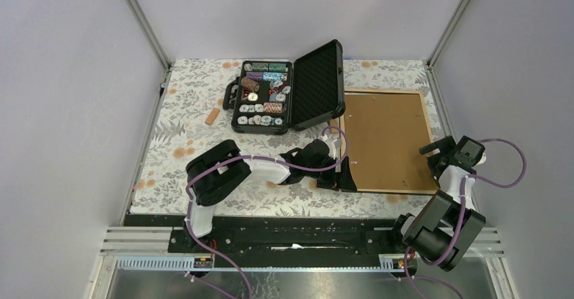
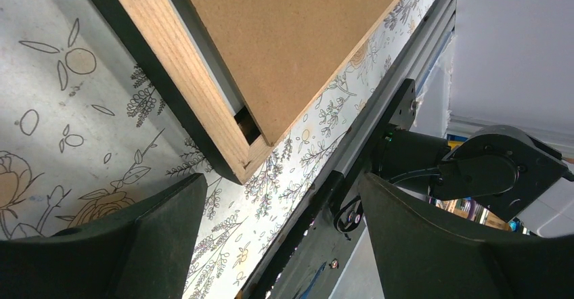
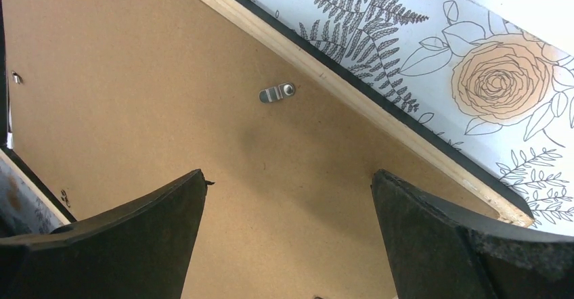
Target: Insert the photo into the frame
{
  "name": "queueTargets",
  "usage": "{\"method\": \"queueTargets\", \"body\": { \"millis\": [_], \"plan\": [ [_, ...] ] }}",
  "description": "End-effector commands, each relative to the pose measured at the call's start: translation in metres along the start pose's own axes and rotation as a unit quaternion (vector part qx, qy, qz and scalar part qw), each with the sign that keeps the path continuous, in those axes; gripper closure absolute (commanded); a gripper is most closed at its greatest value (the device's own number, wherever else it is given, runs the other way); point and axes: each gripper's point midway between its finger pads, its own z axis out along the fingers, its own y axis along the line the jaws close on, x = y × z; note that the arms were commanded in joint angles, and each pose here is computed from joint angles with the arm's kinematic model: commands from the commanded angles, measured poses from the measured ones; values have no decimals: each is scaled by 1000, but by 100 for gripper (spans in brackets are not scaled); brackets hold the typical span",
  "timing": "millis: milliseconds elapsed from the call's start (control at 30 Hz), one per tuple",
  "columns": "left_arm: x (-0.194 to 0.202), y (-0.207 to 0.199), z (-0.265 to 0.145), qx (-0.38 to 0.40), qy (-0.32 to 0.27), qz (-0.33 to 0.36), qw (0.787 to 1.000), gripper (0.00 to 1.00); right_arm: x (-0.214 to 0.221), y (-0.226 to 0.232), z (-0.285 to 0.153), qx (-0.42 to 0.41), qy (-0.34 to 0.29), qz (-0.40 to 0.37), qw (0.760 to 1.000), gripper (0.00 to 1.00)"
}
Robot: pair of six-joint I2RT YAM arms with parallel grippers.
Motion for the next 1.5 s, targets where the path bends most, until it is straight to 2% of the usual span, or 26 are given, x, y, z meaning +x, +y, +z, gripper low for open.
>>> {"method": "queueTargets", "body": {
  "millis": [0, 100, 200, 667, 867, 1100, 1200, 1333, 1400, 1467],
  "plan": [
    [-12, -21, 0, 27, -16, 14, 999, 12, -1, -6, 1, 14, -5, -13, 1000, 0],
    [-13, -20, -3, 23, -20, 17, 999, 12, -23, -20, -6, 67, -50, -21, 996, 0],
    [-13, -21, -5, 21, -19, 20, 999, 12, -33, -24, -9, 86, -71, -22, 994, 0],
    [-15, -25, -3, 29, -17, 22, 999, 12, -13, -36, 8, 97, -33, -20, 995, 0],
    [-16, -26, -2, 31, -17, 22, 999, 12, -2, -31, 7, 73, -20, -19, 997, 0],
    [-16, -28, 1, 36, -15, 20, 999, 12, 19, 8, -7, -30, 26, 25, 999, 0],
    [-15, -28, 0, 36, -15, 19, 999, 12, 18, 7, -3, -34, 14, 30, 999, 0],
    [-15, -26, -7, 26, -21, 27, 999, 12, -11, -5, -12, 25, -26, -15, 999, 0],
    [-15, -23, -11, 17, -25, 32, 999, 12, -19, 13, -24, -16, -46, -17, 999, 0],
    [-16, -18, -15, 8, -31, 35, 999, 12, -12, 44, -35, -73, -39, -43, 996, 0]
  ]
}}
